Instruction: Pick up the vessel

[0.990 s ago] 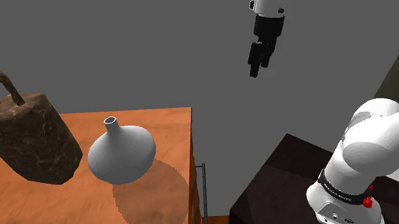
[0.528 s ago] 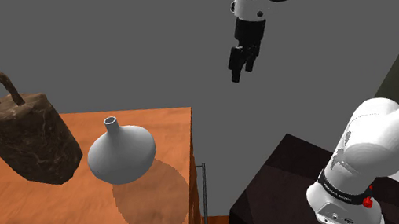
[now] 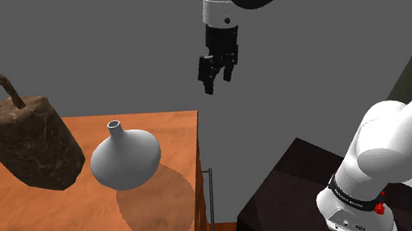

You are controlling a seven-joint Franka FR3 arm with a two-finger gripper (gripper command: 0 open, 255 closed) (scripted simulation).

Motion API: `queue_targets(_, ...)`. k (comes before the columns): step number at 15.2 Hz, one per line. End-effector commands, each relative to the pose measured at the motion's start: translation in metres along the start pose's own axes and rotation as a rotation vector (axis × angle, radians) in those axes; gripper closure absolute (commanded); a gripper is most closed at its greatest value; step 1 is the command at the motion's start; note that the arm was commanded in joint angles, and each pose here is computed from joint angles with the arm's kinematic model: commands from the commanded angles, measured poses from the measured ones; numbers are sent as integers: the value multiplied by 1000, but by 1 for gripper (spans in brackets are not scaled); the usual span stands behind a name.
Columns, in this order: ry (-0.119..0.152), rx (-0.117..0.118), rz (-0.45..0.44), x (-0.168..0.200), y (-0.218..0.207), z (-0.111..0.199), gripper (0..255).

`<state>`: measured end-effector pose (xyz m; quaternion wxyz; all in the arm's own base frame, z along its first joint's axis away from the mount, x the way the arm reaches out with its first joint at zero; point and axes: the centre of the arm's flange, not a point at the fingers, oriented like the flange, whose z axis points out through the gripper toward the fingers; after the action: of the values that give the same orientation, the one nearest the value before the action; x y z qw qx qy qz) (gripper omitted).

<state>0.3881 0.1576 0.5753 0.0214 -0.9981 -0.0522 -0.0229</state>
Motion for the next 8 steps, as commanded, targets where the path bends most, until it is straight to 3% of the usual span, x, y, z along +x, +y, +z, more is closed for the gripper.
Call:
queue_targets(1,2,-2,2,11,-23,-1,0)
queue_targets(8,7,-12,7,55,-106,3,0)
